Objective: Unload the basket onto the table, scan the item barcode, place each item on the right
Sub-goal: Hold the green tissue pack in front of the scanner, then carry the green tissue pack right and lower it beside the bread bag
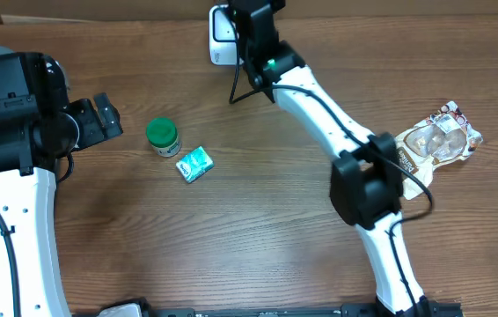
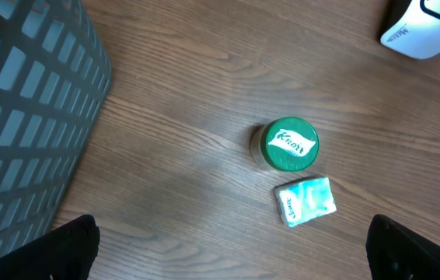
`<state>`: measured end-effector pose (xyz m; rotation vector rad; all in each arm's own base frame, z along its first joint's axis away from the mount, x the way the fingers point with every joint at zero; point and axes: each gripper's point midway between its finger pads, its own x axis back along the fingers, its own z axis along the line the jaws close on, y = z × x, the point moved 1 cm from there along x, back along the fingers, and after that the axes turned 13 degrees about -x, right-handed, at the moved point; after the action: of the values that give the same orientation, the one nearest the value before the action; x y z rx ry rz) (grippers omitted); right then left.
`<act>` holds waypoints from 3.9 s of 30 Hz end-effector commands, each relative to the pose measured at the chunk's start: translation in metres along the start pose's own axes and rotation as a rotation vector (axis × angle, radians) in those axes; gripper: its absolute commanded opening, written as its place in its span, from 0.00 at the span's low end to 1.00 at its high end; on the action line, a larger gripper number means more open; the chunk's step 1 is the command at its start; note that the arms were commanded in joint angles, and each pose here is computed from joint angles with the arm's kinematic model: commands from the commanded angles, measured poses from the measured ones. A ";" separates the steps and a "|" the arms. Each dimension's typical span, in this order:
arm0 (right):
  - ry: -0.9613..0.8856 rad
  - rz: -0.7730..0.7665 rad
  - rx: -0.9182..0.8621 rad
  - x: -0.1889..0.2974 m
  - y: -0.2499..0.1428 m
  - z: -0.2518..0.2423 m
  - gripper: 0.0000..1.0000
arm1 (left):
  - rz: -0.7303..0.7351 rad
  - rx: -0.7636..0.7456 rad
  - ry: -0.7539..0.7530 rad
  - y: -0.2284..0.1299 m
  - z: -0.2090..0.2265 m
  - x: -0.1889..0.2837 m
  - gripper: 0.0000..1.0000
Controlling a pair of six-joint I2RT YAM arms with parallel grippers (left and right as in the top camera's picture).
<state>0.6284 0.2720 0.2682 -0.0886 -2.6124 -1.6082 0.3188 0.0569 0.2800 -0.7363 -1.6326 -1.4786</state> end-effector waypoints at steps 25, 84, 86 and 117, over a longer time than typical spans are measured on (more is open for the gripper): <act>0.055 -0.034 0.351 -0.024 -0.042 0.043 0.08 | -0.025 -0.019 0.016 0.002 0.004 0.008 1.00; 0.194 -0.073 0.081 0.052 0.081 -0.059 0.04 | -0.025 -0.019 0.016 0.002 0.004 0.008 1.00; 0.171 0.042 -0.131 0.076 0.080 -0.091 0.04 | -0.025 -0.019 0.015 0.002 0.004 0.008 1.00; -0.249 1.387 -1.142 0.219 -0.324 -0.238 0.04 | -0.025 -0.019 0.016 0.002 0.004 0.008 0.99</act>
<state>0.3991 -0.0618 0.1161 -1.6276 -0.7652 -1.9259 0.3188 0.0569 0.2800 -0.7363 -1.6326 -1.4786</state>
